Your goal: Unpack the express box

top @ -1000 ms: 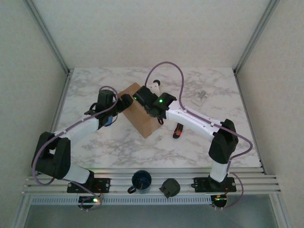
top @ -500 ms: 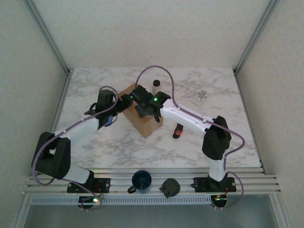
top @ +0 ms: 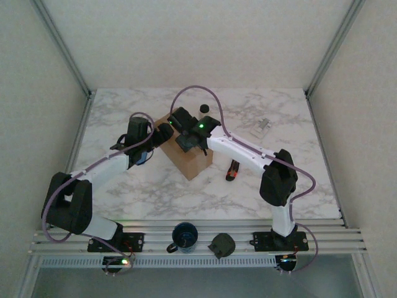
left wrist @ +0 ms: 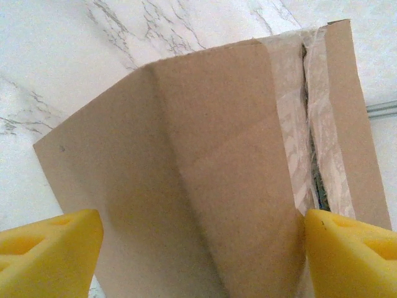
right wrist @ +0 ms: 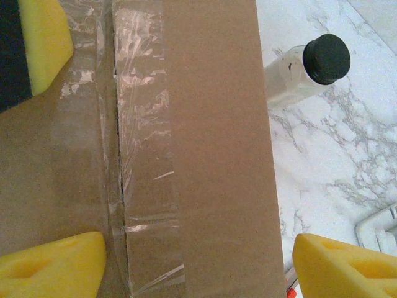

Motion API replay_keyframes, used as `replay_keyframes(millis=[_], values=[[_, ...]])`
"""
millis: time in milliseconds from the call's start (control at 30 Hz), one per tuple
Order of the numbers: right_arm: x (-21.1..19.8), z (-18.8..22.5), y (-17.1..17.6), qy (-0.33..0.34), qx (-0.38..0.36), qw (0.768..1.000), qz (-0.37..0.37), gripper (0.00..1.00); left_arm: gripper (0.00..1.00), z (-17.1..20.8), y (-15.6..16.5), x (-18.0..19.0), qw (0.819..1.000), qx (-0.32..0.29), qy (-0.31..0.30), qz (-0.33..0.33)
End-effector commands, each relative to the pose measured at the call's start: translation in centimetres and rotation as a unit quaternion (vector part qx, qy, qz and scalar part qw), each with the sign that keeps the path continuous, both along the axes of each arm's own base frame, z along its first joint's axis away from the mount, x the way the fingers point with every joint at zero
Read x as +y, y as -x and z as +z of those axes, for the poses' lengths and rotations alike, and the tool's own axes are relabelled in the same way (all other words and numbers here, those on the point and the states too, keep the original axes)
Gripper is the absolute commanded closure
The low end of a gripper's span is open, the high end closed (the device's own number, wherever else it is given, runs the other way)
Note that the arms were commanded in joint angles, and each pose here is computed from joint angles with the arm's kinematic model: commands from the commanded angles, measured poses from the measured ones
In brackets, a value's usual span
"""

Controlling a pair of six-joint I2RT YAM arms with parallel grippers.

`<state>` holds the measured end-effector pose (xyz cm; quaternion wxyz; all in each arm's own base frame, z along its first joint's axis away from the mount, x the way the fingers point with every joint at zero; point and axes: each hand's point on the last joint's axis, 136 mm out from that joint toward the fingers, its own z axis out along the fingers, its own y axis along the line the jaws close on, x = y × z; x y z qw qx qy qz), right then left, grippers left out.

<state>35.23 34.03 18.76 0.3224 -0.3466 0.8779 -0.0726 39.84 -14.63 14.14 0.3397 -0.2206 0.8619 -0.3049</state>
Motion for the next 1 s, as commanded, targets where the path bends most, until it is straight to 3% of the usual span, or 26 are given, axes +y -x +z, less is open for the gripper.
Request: replay_keyframes(millis=[0,200,467,833,967], values=[[-1.8,-2.1,-1.4,0.068,-0.012,0.997,-0.022,0.22,0.19,-6.6,4.3,2.3,0.989,0.128,-0.071,0.005],[-3.1,-3.1,-2.4,0.103,-0.040,0.992,-0.057,0.24,0.19,-6.6,4.4,2.3,0.989,0.127,-0.072,0.005],[-3.0,-3.7,-3.2,0.099,-0.062,0.991,-0.063,0.27,0.19,-6.5,4.5,2.4,0.989,0.127,-0.074,0.003],[-1.4,-8.2,-1.0,0.077,0.057,0.995,0.005,0.27,0.19,-6.3,4.4,2.5,0.989,0.126,-0.078,0.004],[-1.9,-10.2,-0.7,0.086,0.094,0.992,0.007,0.31,0.19,-6.4,4.4,2.5,0.989,0.126,-0.079,0.004]])
